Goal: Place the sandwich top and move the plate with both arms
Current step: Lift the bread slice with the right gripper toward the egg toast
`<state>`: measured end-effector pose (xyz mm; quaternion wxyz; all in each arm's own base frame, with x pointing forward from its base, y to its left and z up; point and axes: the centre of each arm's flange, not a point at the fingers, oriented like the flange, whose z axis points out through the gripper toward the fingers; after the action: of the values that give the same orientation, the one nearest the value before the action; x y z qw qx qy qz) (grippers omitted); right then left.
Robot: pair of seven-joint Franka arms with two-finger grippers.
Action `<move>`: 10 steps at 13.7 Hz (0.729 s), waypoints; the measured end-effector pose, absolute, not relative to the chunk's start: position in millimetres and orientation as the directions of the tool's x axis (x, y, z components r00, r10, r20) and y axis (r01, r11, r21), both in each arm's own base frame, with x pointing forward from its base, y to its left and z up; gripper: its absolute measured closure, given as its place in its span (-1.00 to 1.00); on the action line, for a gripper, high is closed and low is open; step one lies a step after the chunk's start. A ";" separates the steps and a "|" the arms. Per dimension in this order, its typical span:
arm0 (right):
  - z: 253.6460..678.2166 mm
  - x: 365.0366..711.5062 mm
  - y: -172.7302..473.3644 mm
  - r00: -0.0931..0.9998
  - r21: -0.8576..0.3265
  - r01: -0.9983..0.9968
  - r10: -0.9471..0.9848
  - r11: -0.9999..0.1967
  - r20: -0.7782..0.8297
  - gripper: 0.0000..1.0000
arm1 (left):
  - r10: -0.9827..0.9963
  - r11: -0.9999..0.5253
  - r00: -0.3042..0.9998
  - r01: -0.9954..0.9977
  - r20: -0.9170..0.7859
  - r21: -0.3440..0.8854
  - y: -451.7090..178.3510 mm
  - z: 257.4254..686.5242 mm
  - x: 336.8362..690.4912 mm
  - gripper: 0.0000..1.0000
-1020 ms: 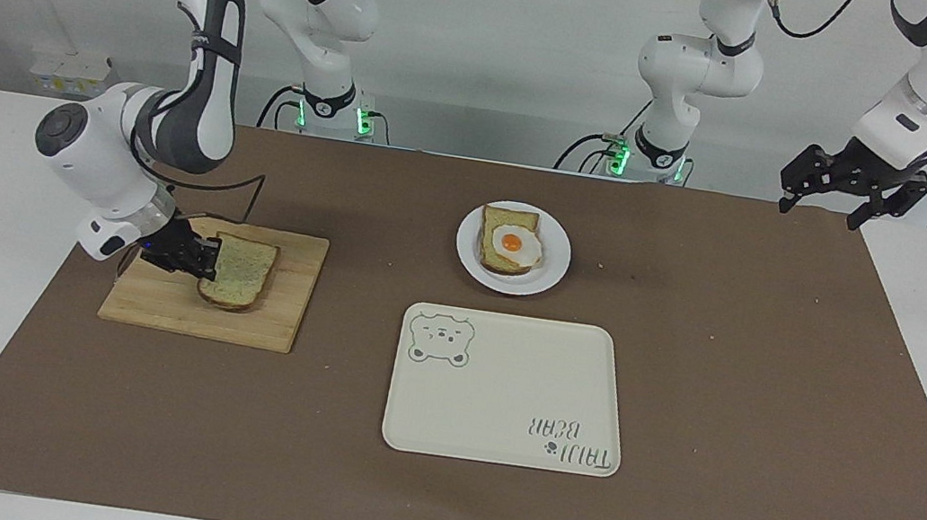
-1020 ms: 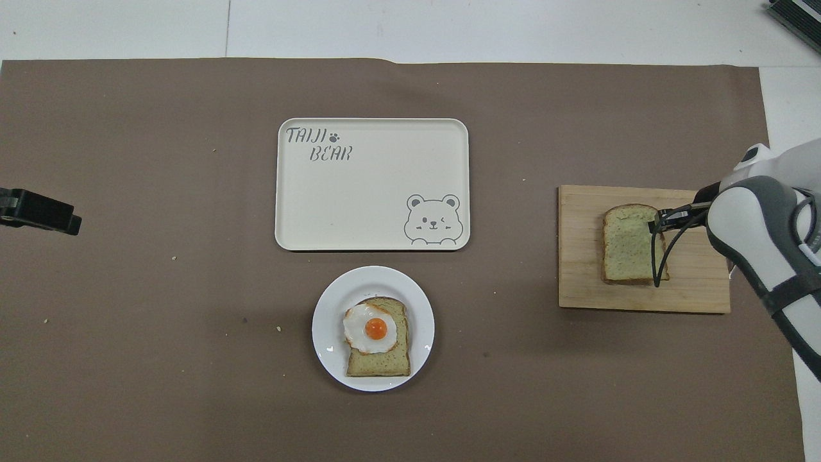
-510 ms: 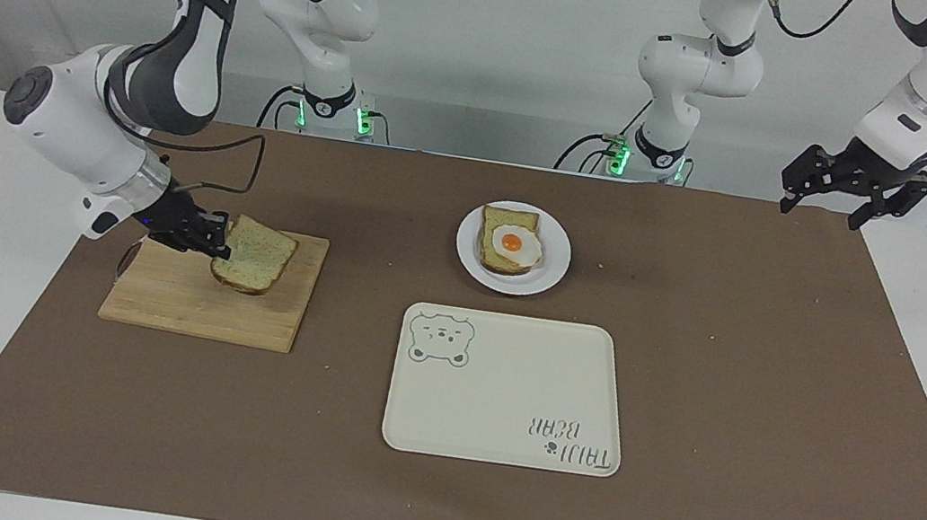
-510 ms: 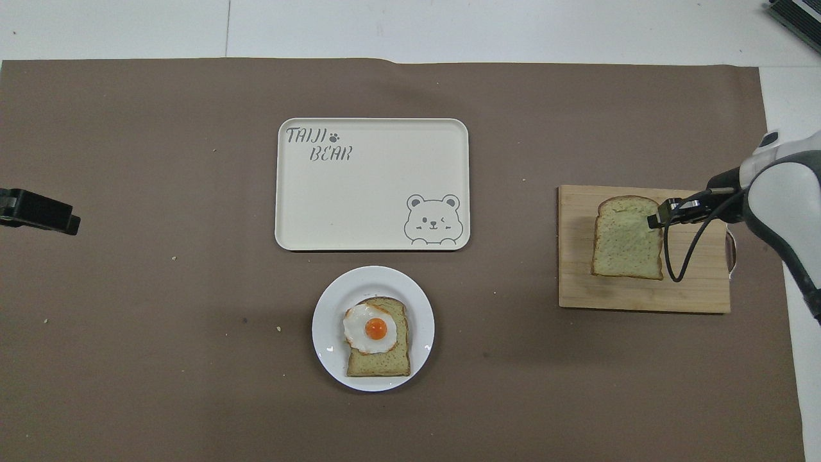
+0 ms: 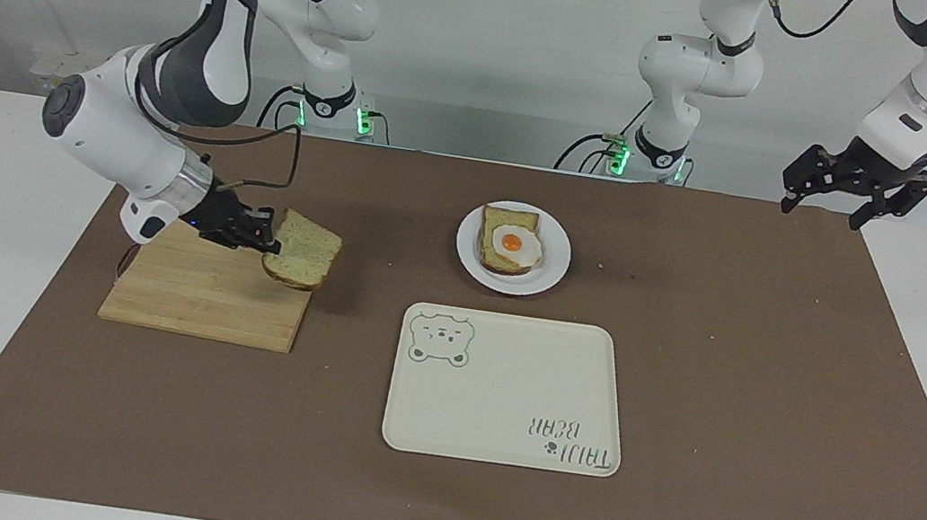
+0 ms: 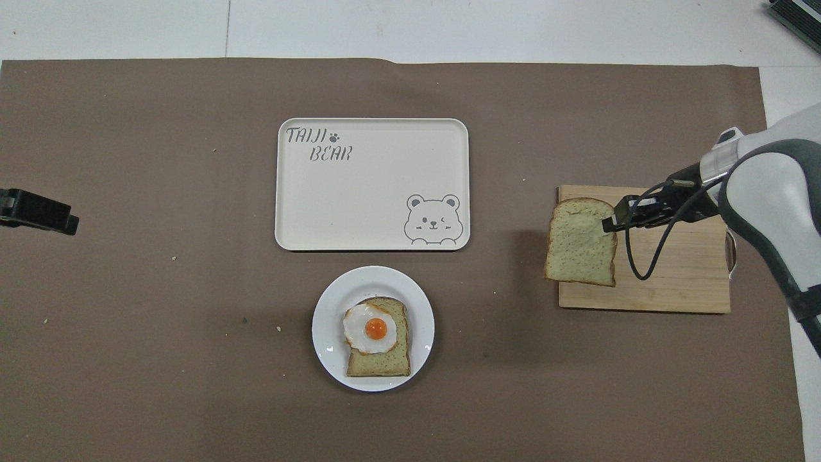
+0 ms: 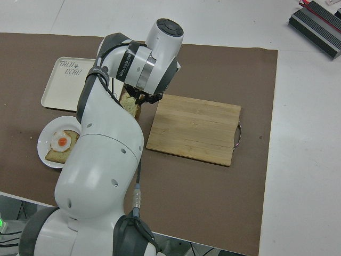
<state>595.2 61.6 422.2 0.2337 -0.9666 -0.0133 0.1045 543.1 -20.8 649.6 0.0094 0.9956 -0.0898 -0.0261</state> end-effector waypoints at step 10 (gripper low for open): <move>436.5 554.0 272.4 0.976 -0.434 -0.125 -0.032 -0.892 -0.215 0.74 | -0.179 -0.984 0.982 -0.178 -0.050 0.023 -20.8 649.6 543.0 -1.00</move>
<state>554.0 272.4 436.5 0.2285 -0.9674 0.0407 0.1017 543.0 -20.8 649.6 0.0094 0.9956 -0.0898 -0.0261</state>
